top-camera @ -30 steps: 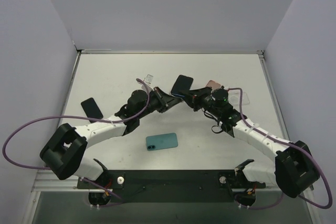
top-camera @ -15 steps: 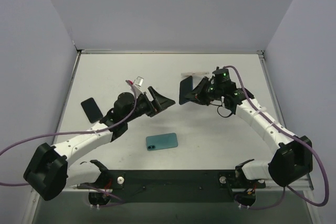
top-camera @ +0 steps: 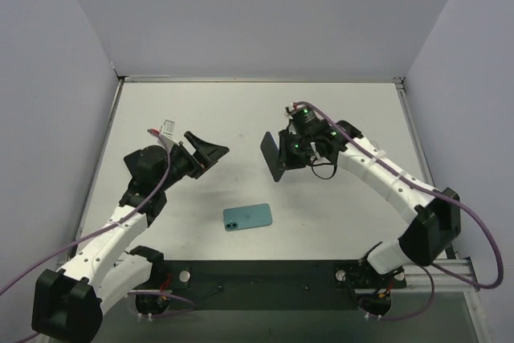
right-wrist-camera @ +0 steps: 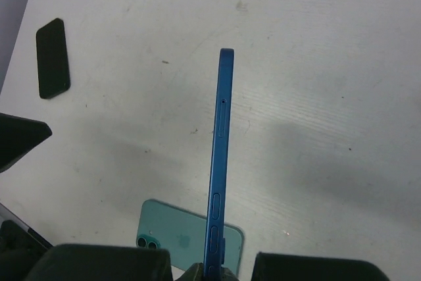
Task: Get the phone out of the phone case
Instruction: Place the phone at the center of the board, then reset both arms
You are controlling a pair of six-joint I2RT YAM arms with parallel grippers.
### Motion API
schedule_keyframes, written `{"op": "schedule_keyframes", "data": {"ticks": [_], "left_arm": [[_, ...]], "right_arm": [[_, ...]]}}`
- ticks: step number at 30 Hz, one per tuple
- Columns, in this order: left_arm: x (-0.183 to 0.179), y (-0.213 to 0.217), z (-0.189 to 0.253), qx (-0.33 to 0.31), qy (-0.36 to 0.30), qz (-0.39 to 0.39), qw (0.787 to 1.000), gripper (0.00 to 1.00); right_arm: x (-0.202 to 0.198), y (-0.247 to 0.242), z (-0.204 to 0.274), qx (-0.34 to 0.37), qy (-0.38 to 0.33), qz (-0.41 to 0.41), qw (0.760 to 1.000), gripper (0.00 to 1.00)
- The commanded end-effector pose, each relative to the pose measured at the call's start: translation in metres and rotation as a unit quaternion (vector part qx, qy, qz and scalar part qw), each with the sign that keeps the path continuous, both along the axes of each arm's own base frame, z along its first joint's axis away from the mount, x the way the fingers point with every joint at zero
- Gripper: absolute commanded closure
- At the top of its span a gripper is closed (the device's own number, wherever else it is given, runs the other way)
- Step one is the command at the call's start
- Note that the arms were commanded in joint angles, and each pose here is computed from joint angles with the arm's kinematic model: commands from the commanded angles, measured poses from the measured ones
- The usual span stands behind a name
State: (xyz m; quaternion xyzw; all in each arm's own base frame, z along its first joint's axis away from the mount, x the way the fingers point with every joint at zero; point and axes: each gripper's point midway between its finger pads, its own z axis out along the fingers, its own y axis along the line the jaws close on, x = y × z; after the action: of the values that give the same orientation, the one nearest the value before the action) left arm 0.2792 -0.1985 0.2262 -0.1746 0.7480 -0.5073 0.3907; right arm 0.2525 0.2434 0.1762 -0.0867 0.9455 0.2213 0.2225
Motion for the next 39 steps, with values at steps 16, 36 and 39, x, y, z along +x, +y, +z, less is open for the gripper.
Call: {"op": "schedule_keyframes", "data": {"ticks": [16, 36, 39], "left_arm": [[-0.037, 0.05, 0.0, 0.054, 0.027, 0.058, 0.997, 0.03], [-0.032, 0.055, 0.023, 0.069, 0.002, 0.061, 0.996, 0.03], [-0.027, 0.061, 0.031, 0.102, -0.012, 0.068, 0.992, 0.02]], "right_arm": [[0.11, 0.217, -0.058, 0.247, 0.037, 0.054, 0.967, 0.96], [0.134, 0.026, -0.077, -0.102, -0.031, -0.15, 0.983, 0.0], [0.117, -0.031, -0.069, -0.141, -0.034, -0.186, 0.972, 0.0]]}}
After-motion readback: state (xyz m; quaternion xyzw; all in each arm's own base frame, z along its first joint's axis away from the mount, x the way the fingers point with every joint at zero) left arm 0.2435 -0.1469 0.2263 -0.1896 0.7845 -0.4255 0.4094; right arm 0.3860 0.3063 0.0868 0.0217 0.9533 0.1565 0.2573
